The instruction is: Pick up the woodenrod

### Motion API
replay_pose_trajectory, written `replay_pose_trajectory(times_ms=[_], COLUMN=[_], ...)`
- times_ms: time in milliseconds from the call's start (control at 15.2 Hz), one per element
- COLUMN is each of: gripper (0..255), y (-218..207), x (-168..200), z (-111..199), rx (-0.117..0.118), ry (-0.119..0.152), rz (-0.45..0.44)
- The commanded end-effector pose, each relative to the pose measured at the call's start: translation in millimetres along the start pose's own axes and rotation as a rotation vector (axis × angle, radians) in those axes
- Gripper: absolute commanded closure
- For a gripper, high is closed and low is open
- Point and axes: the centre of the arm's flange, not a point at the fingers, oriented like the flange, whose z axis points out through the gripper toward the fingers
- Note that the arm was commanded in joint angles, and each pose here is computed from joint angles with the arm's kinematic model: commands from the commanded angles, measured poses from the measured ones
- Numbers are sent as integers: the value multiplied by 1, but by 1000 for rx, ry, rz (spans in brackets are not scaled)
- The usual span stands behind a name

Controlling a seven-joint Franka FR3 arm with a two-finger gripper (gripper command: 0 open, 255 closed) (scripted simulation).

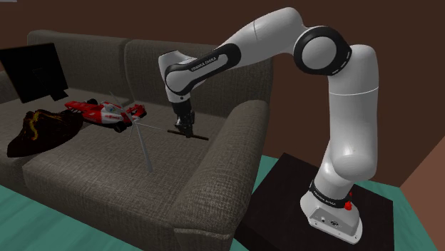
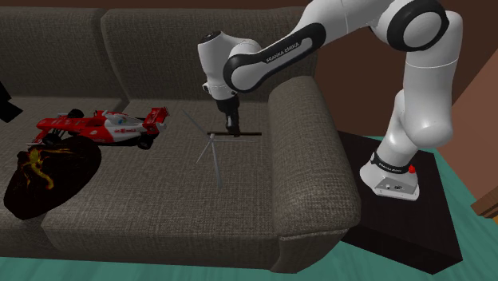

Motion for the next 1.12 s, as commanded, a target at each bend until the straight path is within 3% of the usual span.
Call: replay_pose_trajectory(times_ms=[0, 396, 1056], gripper=[255, 255, 255], y=[-4, -4, -5], x=[0, 1, -9], z=[5, 5, -47], rx=[4, 4, 4], ry=[-9, -9, -9], rz=[-6, -6, -6])
